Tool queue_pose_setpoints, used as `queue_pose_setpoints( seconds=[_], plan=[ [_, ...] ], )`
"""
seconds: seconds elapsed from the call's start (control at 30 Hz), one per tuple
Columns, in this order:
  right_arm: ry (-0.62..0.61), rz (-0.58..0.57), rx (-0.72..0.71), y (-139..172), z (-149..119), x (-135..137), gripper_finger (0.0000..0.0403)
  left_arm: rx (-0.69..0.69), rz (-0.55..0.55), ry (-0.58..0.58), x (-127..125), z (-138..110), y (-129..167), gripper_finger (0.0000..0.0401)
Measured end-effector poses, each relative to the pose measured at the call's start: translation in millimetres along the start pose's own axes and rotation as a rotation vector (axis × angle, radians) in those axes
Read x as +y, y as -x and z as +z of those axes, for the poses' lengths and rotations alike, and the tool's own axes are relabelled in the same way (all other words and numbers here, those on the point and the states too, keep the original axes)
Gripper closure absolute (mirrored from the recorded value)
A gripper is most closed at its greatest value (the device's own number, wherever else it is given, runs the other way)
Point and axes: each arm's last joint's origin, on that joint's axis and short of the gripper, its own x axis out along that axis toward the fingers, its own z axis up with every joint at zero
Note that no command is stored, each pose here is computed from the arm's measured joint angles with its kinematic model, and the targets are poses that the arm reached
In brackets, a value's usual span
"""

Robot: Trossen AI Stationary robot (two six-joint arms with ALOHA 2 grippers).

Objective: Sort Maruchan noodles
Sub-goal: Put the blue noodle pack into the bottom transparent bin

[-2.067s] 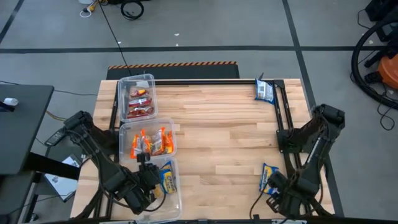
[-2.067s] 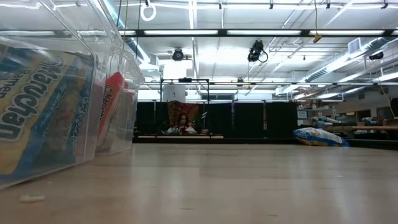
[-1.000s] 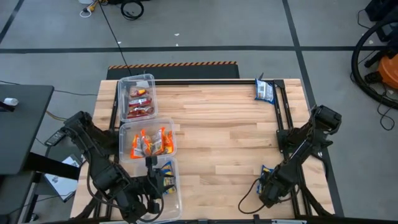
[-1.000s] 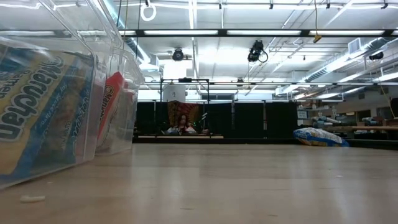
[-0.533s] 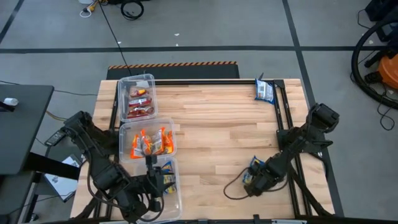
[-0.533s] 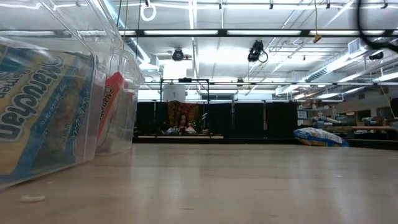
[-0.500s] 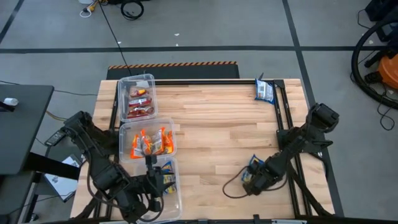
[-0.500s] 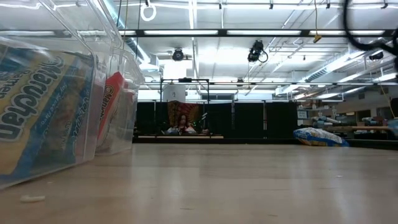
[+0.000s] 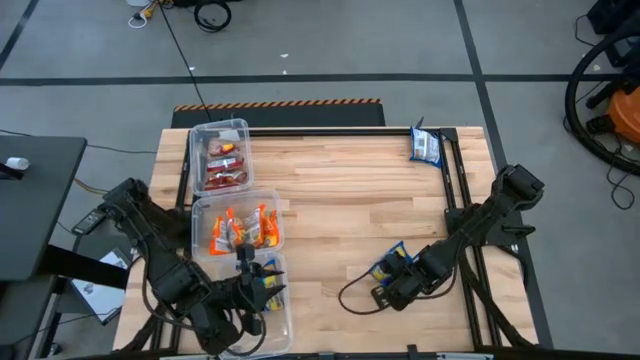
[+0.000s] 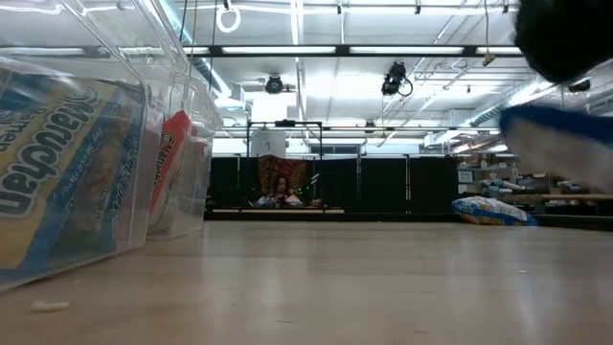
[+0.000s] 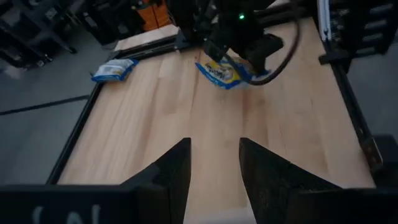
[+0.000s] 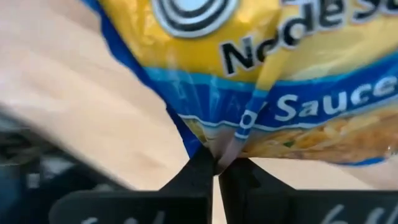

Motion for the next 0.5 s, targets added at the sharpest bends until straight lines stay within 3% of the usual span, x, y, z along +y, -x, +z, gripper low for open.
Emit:
queue_pose_setpoints(
  seconds=[0.07, 0.3, 0.5],
  plan=[
    [0.031, 0.073, -0.076, 15.5, 1.4, 17.6, 0.039, -0.019, 0.007, 0.065, 2.9, 5.5, -6.1, 0.0259],
    [0.135, 0.282, -0.538, 72.1, 16.5, 65.4, 0.039, -0.057, 0.048, 0.474, 22.9, 21.8, -33.4, 0.0236],
    [0.262, 0.333, -0.848, 112.0, 34.6, 92.2, 0.039, -0.142, 0.259, 0.472, 39.3, 25.8, -43.8, 0.0181]
  ],
)
